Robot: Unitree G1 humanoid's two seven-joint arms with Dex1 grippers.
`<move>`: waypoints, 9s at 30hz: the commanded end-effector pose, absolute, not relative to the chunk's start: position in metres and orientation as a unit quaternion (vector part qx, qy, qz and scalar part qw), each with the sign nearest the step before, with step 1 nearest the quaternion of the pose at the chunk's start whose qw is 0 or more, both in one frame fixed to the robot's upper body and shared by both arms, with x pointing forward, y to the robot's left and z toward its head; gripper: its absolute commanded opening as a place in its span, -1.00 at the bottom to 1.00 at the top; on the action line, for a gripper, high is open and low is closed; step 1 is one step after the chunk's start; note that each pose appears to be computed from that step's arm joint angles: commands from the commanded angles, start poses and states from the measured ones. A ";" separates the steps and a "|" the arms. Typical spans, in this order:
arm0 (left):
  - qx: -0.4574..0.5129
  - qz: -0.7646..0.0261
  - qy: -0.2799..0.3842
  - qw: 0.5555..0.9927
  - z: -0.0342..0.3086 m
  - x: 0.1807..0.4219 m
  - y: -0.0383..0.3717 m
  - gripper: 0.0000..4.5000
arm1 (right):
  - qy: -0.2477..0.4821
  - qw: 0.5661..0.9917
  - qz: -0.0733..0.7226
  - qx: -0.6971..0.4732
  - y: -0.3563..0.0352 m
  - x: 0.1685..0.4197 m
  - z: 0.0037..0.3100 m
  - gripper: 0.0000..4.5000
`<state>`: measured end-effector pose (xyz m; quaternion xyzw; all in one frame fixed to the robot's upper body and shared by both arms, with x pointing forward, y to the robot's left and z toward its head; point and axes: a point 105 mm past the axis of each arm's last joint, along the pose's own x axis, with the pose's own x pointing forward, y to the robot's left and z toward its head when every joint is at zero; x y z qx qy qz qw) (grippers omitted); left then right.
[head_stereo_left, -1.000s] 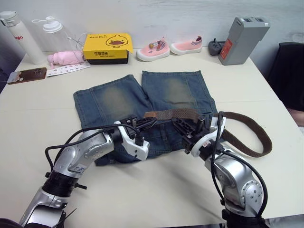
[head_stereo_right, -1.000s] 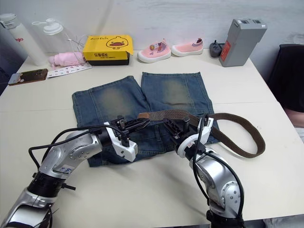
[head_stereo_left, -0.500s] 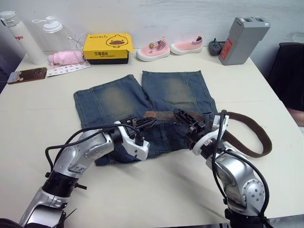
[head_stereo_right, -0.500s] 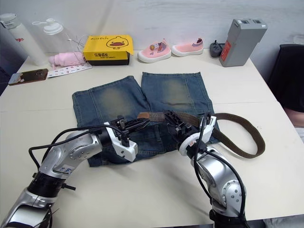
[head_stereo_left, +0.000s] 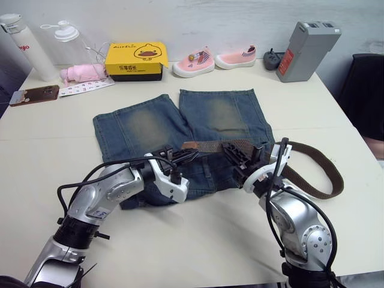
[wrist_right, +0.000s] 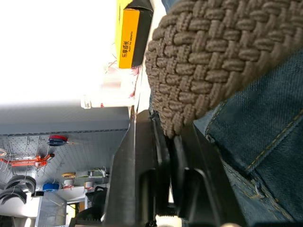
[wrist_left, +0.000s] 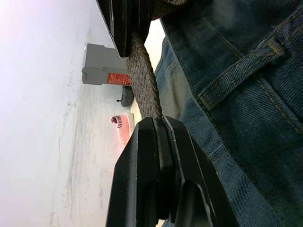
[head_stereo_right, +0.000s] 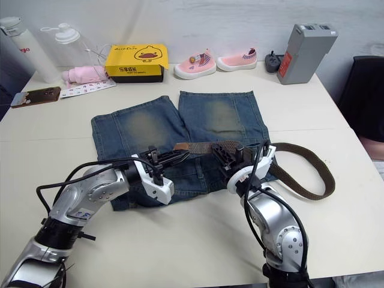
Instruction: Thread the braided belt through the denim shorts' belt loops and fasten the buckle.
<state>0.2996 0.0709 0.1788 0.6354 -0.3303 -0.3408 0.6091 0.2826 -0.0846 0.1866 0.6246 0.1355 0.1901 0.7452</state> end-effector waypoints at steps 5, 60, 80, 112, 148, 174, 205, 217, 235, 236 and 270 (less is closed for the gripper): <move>0.517 -0.400 -0.270 0.707 0.175 0.293 0.084 -0.40 | 0.095 0.764 0.212 0.602 -0.102 0.285 0.197 -1.00; 0.210 -0.520 -0.026 0.828 0.147 0.248 0.126 0.02 | 0.227 0.796 0.288 0.481 -0.152 0.295 0.159 -1.00; 0.475 -0.483 -0.182 0.712 0.162 0.274 0.116 0.65 | 0.291 0.792 0.270 0.464 -0.091 0.289 0.134 -1.00; 0.594 -0.462 -0.253 0.608 0.134 0.295 0.097 -0.81 | 0.267 0.807 0.276 0.449 -0.089 0.285 0.139 -0.82; 0.548 -0.443 -0.241 0.668 0.164 0.277 0.128 -0.81 | 0.189 0.850 0.283 -0.403 -0.192 0.286 0.088 -0.65; 0.547 -0.484 -0.243 0.638 0.142 0.259 0.121 -0.81 | 0.287 0.875 0.163 -0.356 -0.264 0.268 0.102 -0.97; 0.555 -0.439 -0.313 0.634 0.164 0.254 0.108 -0.81 | 0.287 0.750 0.355 0.479 -0.049 0.211 0.151 0.97; 0.558 -0.435 -0.311 0.635 0.164 0.254 0.110 -0.81 | 0.256 0.748 0.241 0.562 -0.073 0.255 0.150 0.87; 0.523 -0.449 -0.272 0.671 0.159 0.254 0.113 -0.06 | 0.220 0.767 0.289 0.529 -0.074 0.261 0.167 -1.00; 0.498 -0.454 -0.243 0.698 0.157 0.254 0.119 0.10 | 0.214 0.782 0.291 0.508 -0.075 0.264 0.166 -1.00; 0.551 -0.441 -0.156 0.691 0.122 0.255 0.171 0.33 | 0.258 0.839 0.354 0.324 -0.003 0.288 0.133 -1.00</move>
